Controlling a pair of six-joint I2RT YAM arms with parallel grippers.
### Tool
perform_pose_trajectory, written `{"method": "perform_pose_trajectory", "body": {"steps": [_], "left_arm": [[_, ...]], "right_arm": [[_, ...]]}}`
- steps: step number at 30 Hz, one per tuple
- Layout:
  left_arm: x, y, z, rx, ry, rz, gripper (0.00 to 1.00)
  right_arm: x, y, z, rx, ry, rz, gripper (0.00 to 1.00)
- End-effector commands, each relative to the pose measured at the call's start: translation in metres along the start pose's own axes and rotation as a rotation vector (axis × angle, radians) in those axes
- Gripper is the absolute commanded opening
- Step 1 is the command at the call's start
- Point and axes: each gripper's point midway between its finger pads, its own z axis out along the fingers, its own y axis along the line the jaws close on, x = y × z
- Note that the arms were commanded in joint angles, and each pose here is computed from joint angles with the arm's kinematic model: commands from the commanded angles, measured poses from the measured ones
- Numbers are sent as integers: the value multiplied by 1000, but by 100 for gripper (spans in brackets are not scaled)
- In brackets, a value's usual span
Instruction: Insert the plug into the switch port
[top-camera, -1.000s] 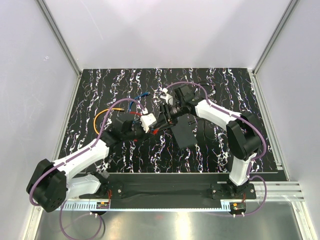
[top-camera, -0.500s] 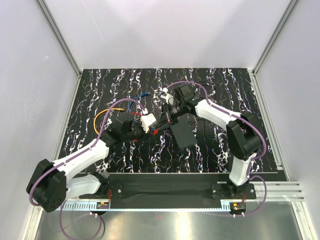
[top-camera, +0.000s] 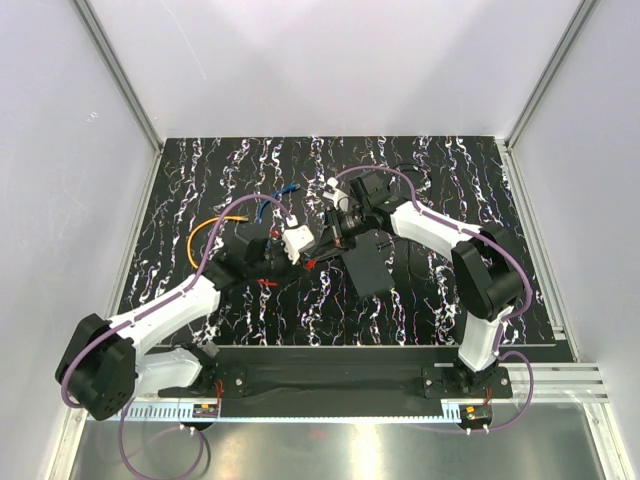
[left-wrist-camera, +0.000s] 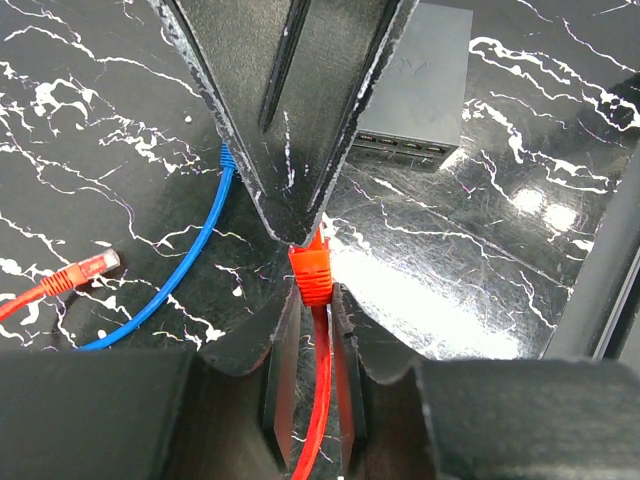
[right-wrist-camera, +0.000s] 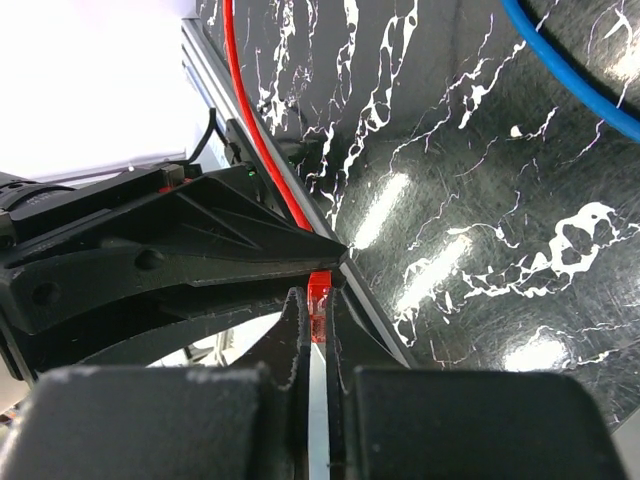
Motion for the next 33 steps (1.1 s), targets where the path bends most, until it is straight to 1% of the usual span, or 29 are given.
{"method": "perform_pose_trajectory", "body": {"steps": [1, 2, 3, 5, 6, 7, 8, 9, 10, 12, 13, 14, 15, 16, 18, 19, 20, 22, 23, 25, 26, 27, 28, 32, 33], "left_arm": [[-43, 3, 2, 3, -120, 50, 22], [-44, 4, 2, 0, -121, 50, 21], [-43, 4, 3, 1, -119, 51, 15], [-44, 5, 3, -2, -124, 51, 8], [-44, 4, 4, 3, -123, 53, 0], [-43, 5, 4, -1, -121, 53, 0], [-43, 5, 5, 3, -119, 61, 0], [-39, 5, 6, 6, -104, 64, 0], [-36, 5, 7, 10, -81, 66, 0], [-28, 9, 7, 4, -49, 111, 0], [-19, 8, 7, 11, -20, 120, 0], [-15, 8, 8, 22, -2, 161, 0], [-11, 5, 9, 41, 9, 176, 0], [-3, 3, 10, 64, 47, 179, 0], [2, 2, 15, 95, 76, 213, 0], [24, -1, 20, 134, 160, 193, 0], [14, 3, 25, 140, 163, 215, 0], [26, 5, 32, 167, 255, 175, 0], [36, 6, 41, 182, 300, 146, 0], [26, 16, 52, 158, 303, 134, 0], [31, 15, 60, 177, 325, 127, 0], [21, 21, 67, 161, 306, 134, 0], [21, 23, 71, 155, 317, 133, 0], [29, 27, 91, 185, 408, 116, 0], [40, 27, 93, 193, 453, 111, 0]], "right_arm": [[-7, 29, -10, -91, -30, -41, 0], [-6, 28, -9, -91, -28, -34, 0], [-7, 27, -10, -90, -30, -31, 0], [-5, 28, -10, -96, -26, -27, 0], [-5, 28, -10, -101, -26, -27, 0], [-4, 29, -10, -107, -20, -26, 0], [-4, 27, -10, -104, -19, -22, 5], [-2, 22, -12, -89, -8, -2, 32], [-3, 18, -16, -79, -9, 0, 43], [-15, -5, -37, -30, -64, 6, 65], [-14, -15, -46, -10, -67, 32, 67], [-21, -27, -61, 14, -95, 20, 67], [-17, -37, -69, 54, -92, 44, 67], [-18, -43, -76, 80, -102, 8, 67], [-20, -62, -90, 147, -130, 26, 67], [-19, -69, -94, 179, -138, 23, 65], [-21, -80, -98, 222, -144, 14, 64], [-23, -100, -106, 296, -148, 28, 61], [-25, -109, -108, 325, -145, 17, 58], [-29, -127, -113, 379, -146, 27, 56], [-31, -133, -113, 396, -147, 20, 55], [-32, -140, -114, 421, -146, 19, 54], [-36, -150, -114, 441, -141, 21, 54], [-42, -171, -114, 482, -125, 47, 51], [-43, -174, -115, 493, -123, 48, 51]]}}
